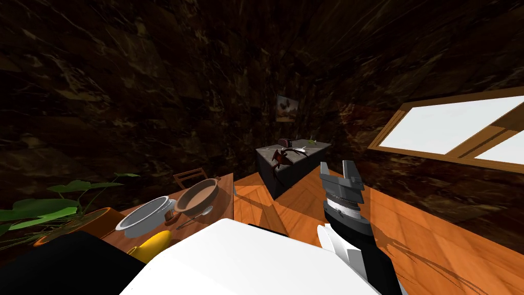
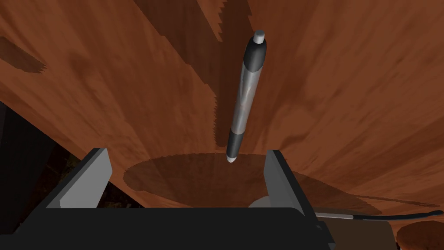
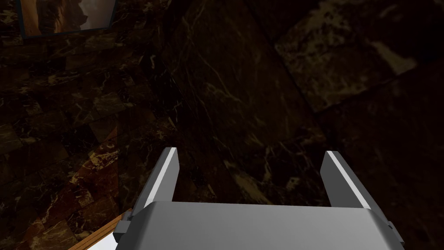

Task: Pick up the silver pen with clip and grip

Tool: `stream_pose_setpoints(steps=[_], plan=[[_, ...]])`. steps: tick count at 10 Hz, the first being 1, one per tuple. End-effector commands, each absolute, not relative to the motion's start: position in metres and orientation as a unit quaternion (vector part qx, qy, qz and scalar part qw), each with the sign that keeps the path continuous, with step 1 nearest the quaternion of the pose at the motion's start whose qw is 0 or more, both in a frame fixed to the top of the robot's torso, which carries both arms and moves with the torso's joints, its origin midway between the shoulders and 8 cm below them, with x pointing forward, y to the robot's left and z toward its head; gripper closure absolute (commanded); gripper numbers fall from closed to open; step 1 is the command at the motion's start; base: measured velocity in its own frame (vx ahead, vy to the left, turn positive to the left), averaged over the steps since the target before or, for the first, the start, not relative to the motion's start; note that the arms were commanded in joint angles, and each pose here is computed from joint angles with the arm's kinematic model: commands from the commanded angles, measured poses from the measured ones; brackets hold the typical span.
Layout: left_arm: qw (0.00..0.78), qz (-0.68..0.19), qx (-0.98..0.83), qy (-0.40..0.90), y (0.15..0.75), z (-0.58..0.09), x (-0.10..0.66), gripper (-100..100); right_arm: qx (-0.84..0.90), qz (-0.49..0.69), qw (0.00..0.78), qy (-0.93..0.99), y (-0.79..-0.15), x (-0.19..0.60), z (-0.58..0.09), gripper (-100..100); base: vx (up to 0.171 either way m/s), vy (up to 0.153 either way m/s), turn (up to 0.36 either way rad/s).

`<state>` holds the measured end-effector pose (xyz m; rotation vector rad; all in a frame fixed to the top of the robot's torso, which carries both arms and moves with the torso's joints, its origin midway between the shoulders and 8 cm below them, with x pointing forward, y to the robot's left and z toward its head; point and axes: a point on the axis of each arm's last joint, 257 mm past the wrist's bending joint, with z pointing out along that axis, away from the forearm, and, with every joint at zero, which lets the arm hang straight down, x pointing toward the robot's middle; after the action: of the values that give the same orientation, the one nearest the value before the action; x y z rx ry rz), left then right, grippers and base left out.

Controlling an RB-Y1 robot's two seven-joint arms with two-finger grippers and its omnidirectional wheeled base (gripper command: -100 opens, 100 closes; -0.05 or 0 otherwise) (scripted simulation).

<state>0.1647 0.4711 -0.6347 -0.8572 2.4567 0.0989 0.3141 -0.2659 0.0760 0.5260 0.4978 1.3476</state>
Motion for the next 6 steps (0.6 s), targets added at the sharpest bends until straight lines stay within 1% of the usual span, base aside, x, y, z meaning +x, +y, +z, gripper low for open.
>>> stream_pose_setpoints(steps=[1, 2, 3, 6], plan=[[0.267, 0.043, -0.331, 0.904, 0.465, -0.637, 0.165, -100, 0.238, 0.610, 0.721, 0.225, -0.266, 0.314, 0.076, 0, -0.091, 0.122, -0.206], [0.266, 0.044, -0.341, 0.901, 0.459, -0.640, 0.165, -100, 0.238, 0.610, 0.721, 0.225, -0.266, 0.314, 0.076, 0, -0.095, 0.097, -0.210], [0.267, 0.046, -0.340, 0.901, 0.461, -0.639, 0.165, -100, 0.238, 0.610, 0.721, 0.225, -0.266, 0.314, 0.076, 0, -0.064, 0.050, -0.071], [0.264, 0.052, -0.359, 0.894, 0.451, -0.644, 0.164, -100, 0.238, 0.610, 0.721, 0.225, -0.266, 0.314, 0.076, 0, -0.043, 0.029, -0.118]])
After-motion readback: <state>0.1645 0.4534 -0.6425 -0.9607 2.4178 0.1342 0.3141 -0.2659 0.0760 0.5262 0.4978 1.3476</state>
